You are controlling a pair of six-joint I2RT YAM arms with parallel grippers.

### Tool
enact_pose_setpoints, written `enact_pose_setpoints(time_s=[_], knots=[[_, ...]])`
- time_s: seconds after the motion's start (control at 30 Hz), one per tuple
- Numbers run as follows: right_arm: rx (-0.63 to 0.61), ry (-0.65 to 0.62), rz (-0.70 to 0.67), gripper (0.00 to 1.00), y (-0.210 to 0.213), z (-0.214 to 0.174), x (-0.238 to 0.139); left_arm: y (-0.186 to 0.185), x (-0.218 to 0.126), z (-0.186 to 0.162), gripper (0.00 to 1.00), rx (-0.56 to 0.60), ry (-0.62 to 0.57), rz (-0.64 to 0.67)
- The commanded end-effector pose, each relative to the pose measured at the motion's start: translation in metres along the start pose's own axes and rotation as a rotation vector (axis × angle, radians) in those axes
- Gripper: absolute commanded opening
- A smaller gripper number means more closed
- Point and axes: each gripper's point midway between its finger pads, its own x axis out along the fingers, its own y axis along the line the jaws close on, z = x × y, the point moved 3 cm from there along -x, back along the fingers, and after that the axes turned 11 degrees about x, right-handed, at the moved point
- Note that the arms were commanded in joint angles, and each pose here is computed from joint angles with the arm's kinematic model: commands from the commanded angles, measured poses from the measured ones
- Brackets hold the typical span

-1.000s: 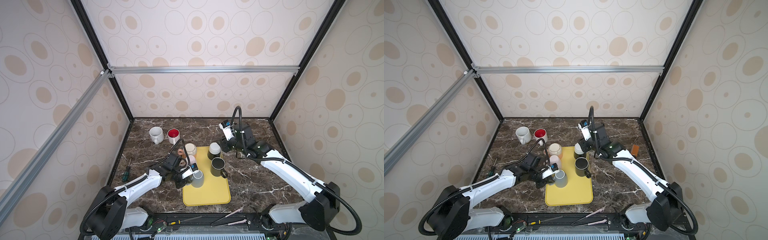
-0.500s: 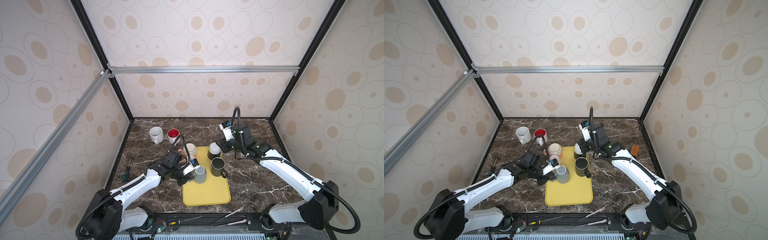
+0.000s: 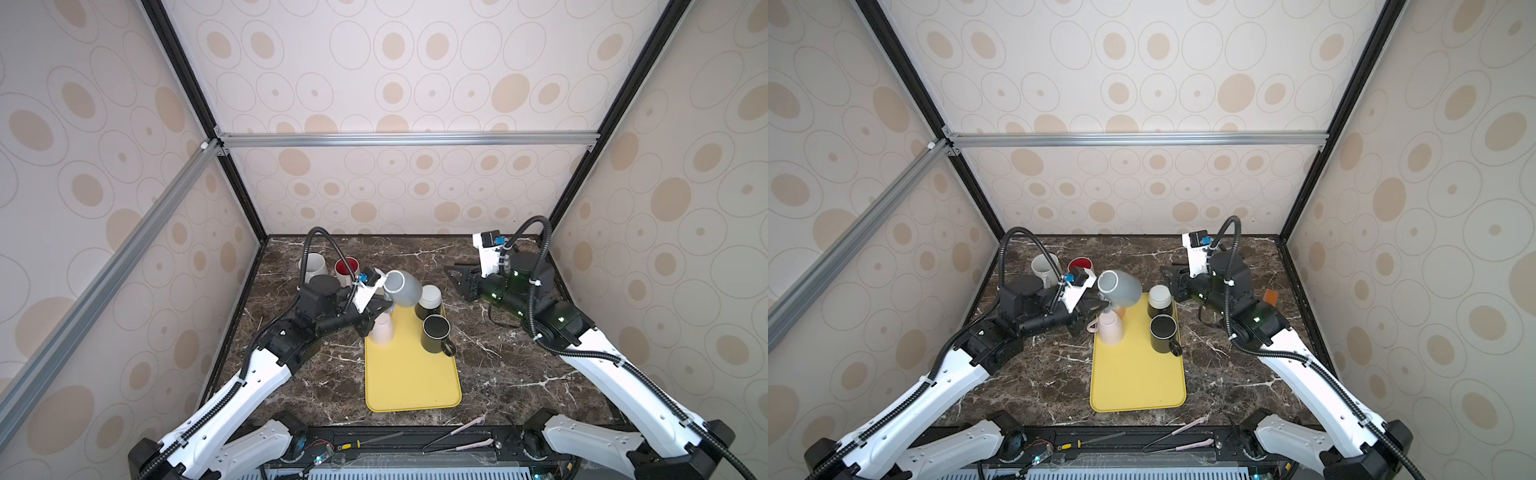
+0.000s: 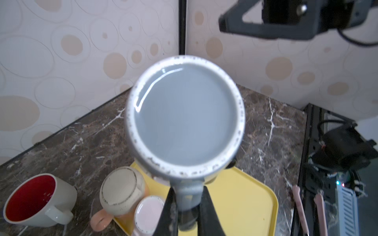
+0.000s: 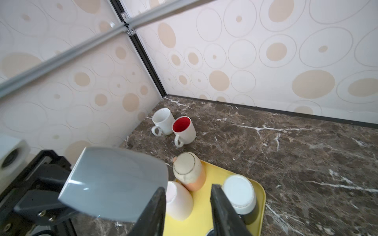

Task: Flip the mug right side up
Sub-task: 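Lift the grey mug off the tray with the left gripper while the right approaches, then raise the grey mug with the left gripper while the right reaches its open end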

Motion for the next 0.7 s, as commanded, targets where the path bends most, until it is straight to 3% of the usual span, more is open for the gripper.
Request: enact_pose_setpoints(time_s=[0.0, 0.07, 0.2, 0.4, 0.67], knots=[[0.051, -0.064, 0.125, 0.4, 0.021, 0.017, -0.008, 0.013, -0.005, 0.068, 0.0, -0.127, -0.228, 0.015], [0.078, -0.081, 0.173, 0.4, 0.029, 0.024, -0.01, 0.019, -0.001, 0.079, 0.0, -0.188, -0.278, 0.027], [0.172, -0.11, 0.301, 0.4, 0.037, 0.034, -0.01, 0.018, -0.009, 0.103, 0.0, -0.25, -0.492, -0.023], [0.302, -0.059, 0.475, 0.42, 0.048, 0.039, -0.001, 0.028, -0.025, 0.118, 0.0, -0.293, -0.623, -0.019], [0.398, 0.007, 0.617, 0.42, 0.056, 0.035, 0.014, 0.038, -0.051, 0.121, 0.0, -0.433, -0.827, -0.166]])
